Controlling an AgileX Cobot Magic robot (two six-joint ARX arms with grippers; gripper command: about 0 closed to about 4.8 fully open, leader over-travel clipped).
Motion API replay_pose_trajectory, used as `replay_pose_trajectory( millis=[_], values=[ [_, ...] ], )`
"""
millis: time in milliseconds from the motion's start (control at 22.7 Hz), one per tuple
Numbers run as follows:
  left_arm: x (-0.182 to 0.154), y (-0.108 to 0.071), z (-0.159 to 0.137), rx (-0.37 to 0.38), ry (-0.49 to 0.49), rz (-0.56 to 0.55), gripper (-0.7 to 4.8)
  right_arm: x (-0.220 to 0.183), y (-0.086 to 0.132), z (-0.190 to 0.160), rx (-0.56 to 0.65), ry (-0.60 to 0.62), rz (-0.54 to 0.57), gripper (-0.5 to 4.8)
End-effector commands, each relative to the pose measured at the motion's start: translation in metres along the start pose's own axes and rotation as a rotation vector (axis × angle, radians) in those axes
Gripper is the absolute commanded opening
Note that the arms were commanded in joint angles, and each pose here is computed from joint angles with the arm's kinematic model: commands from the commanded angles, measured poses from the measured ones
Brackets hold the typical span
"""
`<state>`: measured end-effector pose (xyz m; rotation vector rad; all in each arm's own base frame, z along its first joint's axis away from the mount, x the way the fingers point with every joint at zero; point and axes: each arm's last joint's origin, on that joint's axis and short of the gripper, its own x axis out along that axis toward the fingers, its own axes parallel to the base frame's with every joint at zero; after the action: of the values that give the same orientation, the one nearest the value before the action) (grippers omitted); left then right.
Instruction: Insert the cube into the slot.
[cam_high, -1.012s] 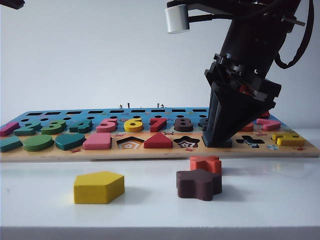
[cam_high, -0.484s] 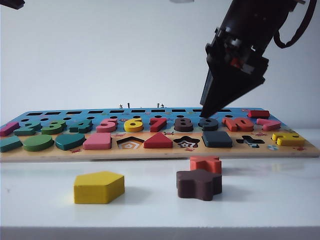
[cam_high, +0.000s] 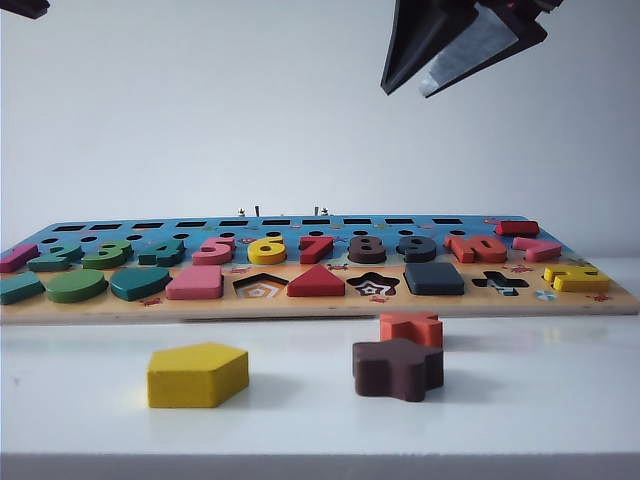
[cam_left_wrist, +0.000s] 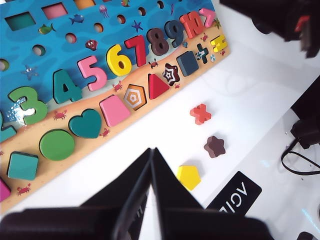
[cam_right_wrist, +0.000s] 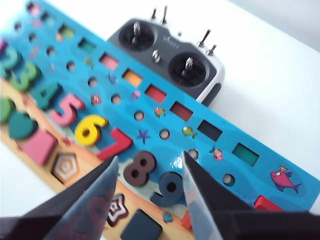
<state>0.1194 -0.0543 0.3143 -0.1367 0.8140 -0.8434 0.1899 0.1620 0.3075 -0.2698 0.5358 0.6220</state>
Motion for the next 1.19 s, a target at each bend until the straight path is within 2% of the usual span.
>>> replay_pose_trajectory(
  millis=[44, 176, 528, 704, 836, 924, 968, 1100, 1188],
  values=[
    [-0.001, -0.001, 0.002, 0.013, -0.013, -0.005, 0.17, -0.020, -0.003, 0.002, 0.061, -0.144, -0.011, 2.39],
    [-0.001, -0.001, 0.002, 0.013, -0.013, -0.005, 0.17, -0.032, -0.012, -0.009, 0.088, -0.242, -0.047, 2.39],
    [-0.001, -0.001, 0.002, 0.013, -0.014, -0.005, 0.17, -0.041, -0.044, -0.064, 0.174, -0.225, -0.216, 2.39],
    [-0.001, -0.001, 0.003, 0.022, -0.026, -0.005, 0.17, -0.049, -0.050, -0.086, 0.195, -0.298, -0.279, 2.36],
    [-0.001, -0.001, 0.009, 0.083, -0.081, 0.001, 0.17, -0.057, -0.050, -0.095, 0.191, -0.367, -0.296, 1.71],
    [-0.005, 0.001, 0.013, 0.101, -0.137, 0.064, 0.17, -0.064, -0.050, -0.102, 0.193, -0.420, -0.317, 1.29],
    [-0.008, 0.004, 0.015, 0.103, -0.170, 0.113, 0.17, -0.068, -0.051, -0.106, 0.196, -0.438, -0.335, 0.73],
    [-0.012, 0.010, 0.017, 0.112, -0.246, 0.191, 0.17, -0.076, -0.054, -0.115, 0.209, -0.472, -0.383, -0.06],
    [-0.013, 0.013, 0.017, 0.113, -0.272, 0.244, 0.17, -0.078, -0.056, -0.117, 0.215, -0.485, -0.406, -0.07]
  ],
)
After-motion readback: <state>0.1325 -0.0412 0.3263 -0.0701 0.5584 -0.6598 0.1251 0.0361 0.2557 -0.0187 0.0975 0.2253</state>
